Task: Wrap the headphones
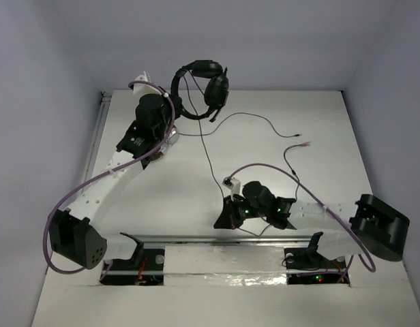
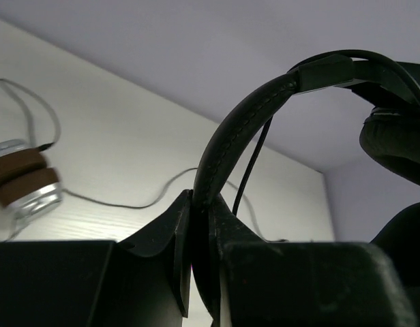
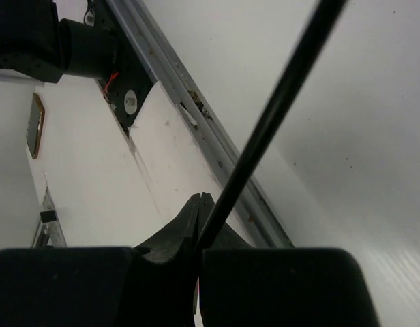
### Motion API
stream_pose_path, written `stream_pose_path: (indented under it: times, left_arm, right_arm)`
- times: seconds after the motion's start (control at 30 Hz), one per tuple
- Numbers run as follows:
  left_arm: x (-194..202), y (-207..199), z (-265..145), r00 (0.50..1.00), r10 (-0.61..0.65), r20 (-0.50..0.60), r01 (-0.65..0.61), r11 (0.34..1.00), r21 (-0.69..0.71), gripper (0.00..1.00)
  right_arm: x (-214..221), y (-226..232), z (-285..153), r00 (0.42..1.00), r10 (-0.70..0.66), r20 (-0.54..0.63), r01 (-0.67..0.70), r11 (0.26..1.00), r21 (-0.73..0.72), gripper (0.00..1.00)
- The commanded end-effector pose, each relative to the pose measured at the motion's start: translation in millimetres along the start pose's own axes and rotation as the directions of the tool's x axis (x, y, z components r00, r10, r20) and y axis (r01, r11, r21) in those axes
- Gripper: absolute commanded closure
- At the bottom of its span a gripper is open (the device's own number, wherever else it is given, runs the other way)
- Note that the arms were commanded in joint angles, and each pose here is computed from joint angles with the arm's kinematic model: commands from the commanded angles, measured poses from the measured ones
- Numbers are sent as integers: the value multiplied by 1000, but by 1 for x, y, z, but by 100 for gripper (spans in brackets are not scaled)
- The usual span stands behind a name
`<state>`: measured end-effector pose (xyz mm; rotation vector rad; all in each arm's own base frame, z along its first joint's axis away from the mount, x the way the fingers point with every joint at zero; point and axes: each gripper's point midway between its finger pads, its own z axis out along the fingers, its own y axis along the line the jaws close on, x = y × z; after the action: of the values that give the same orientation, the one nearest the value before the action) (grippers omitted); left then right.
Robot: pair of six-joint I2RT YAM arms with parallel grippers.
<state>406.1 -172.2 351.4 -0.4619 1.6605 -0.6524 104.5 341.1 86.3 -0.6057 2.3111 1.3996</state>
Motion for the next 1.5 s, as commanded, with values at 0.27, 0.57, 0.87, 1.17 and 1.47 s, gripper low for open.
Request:
stream_pose_path:
  times: [0.27, 0.57, 0.87, 1.17, 1.47]
  left_arm:
    - [34, 75, -20, 956, 279, -91, -293, 908, -301, 100]
    - [130, 98, -40, 783, 489, -385, -606, 738, -296, 100]
    - [158, 84, -32, 777, 453, -436, -579, 787, -213, 100]
    - [123, 44, -4, 892, 218, -396, -246, 969, -21, 100]
    - [166, 41, -3, 858, 265, -440, -307, 951, -26, 100]
  right_arm:
    - [-53, 66, -77, 986, -152, 65, 138, 974, 180, 100]
    - [-107, 107, -117, 958, -259, 126, 220, 940, 259, 100]
    - [-104, 131, -107, 960, -276, 39, 267, 951, 154, 100]
    - [-47, 109, -71, 979, -191, -63, 195, 979, 60, 100]
    - [-75, 152, -41, 971, -237, 3, 237, 970, -45, 100]
